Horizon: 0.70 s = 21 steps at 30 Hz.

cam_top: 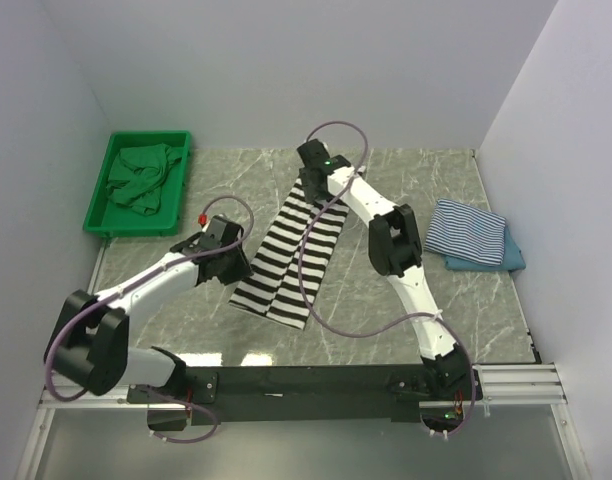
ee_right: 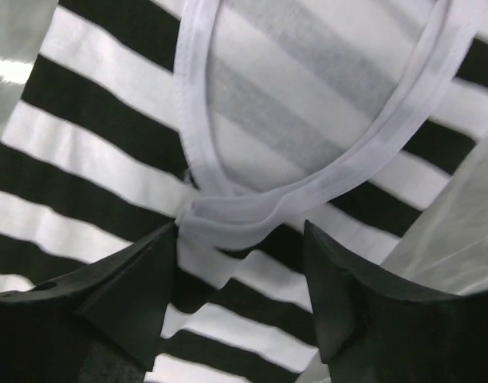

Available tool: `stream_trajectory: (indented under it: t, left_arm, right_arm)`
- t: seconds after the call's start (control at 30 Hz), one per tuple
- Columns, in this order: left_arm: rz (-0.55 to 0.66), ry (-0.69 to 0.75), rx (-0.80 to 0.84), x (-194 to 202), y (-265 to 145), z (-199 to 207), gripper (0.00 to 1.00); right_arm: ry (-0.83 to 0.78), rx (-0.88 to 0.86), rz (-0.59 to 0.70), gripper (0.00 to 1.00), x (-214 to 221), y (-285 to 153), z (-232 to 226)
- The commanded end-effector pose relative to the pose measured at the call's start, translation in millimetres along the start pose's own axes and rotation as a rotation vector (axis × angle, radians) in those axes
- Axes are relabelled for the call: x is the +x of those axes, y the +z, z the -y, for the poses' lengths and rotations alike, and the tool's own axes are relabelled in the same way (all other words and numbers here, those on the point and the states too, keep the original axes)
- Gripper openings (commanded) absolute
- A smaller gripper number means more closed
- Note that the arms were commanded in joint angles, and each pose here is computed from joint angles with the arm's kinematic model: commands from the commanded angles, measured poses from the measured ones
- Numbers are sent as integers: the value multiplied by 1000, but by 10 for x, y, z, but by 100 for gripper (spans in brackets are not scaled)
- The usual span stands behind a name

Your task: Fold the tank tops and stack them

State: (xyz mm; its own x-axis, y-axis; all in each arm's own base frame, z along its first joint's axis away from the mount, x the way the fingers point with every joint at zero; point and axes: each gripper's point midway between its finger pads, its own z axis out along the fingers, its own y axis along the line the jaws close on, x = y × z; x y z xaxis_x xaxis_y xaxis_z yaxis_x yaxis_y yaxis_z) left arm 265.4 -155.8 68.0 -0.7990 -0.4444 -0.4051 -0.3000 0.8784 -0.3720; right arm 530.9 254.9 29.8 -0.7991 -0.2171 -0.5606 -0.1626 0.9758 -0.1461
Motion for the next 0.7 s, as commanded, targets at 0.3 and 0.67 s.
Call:
stream_trajectory:
  t: [0.3, 0.67]
  left_arm:
    - [63, -58, -43, -527, 258, -195, 44]
    - [-8, -170, -87, -104, 481, -549, 42]
  right_arm:
    - [62, -13, 317, 78, -960, -483, 410]
    - [455, -181, 245, 74, -124, -1681, 227]
